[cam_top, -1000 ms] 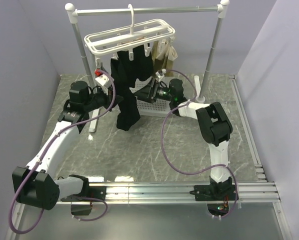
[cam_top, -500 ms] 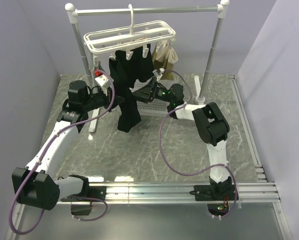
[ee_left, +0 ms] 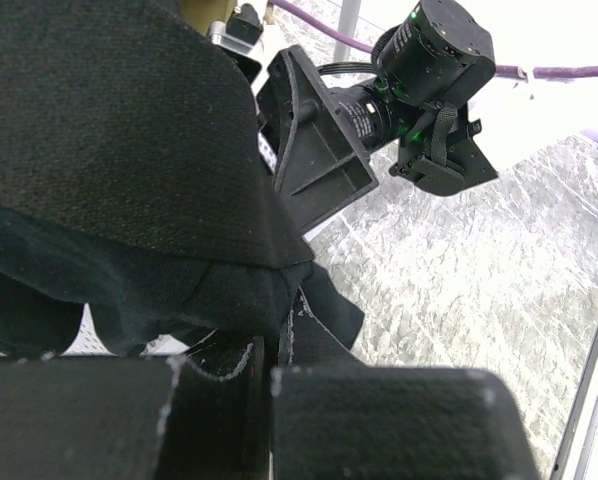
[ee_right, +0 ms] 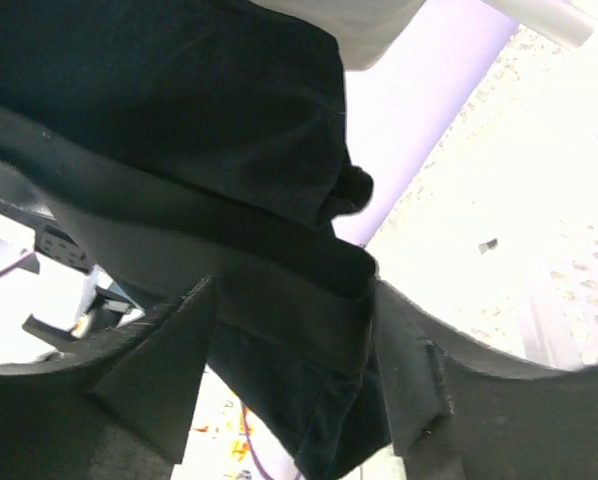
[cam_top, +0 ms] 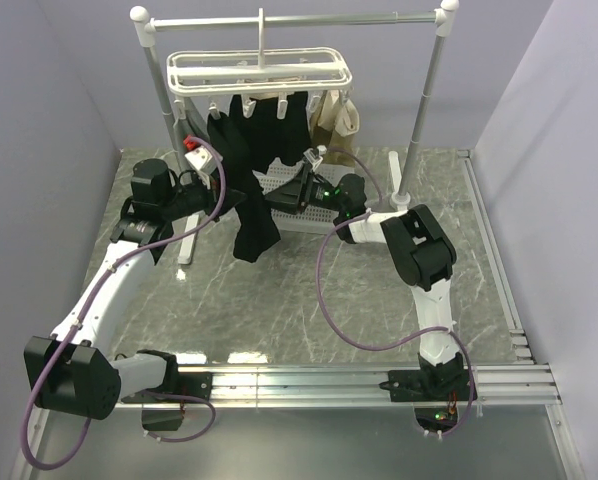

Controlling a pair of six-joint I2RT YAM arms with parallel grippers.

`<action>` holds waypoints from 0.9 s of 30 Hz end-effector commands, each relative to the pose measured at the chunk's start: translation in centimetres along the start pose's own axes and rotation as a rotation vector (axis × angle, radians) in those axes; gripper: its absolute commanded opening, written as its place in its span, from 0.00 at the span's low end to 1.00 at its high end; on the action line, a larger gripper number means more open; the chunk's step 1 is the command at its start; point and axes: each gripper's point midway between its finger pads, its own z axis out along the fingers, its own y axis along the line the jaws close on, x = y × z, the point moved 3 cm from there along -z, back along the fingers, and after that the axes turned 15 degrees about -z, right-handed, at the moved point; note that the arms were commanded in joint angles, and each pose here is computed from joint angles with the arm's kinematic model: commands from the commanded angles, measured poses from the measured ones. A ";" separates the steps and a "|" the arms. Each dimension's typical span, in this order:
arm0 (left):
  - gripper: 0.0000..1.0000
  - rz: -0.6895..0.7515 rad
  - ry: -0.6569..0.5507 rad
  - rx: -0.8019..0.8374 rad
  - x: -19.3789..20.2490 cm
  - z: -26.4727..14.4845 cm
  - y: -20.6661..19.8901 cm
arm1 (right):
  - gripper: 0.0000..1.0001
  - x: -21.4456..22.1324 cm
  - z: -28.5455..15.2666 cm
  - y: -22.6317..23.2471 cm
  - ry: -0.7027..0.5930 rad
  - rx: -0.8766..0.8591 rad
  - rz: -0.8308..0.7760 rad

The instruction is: Clip the underwear to the hanger

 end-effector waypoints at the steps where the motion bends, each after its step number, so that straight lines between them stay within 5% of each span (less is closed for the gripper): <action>1: 0.00 0.065 -0.063 0.049 -2.6 -0.4 -1.4 | 0.62 -0.6 0.2 2.0 -0.013 -0.073 -0.085; 5: 0.00 0.060 -0.061 0.040 -2.5 -0.4 -1.1 | 0.37 -0.9 0.2 3.0 -0.012 -0.094 -0.113; 6: 0.00 0.055 -0.057 0.041 -2.4 -0.4 -1.1 | 0.14 -0.9 0.1 3.3 -0.013 -0.099 -0.123; 8: 0.00 0.050 -0.056 0.020 -2.3 -0.4 -0.7 | 0.00 -0.9 -0.1 3.6 -0.010 -0.098 -0.141; 13: 0.06 0.022 -0.051 -0.059 -2.0 -0.5 0.9 | 0.00 -1.5 -1.8 4.1 -0.028 -0.039 -0.153; 17: 0.34 -0.098 -0.068 -0.104 -1.7 -0.8 1.7 | 0.00 -1.3 -3.6 4.1 -0.049 0.039 -0.167; 27: 0.57 -0.149 -0.051 -0.168 0.3 -2.8 1.3 | 0.00 -1.8 -5.3 6.5 -0.059 0.163 -0.297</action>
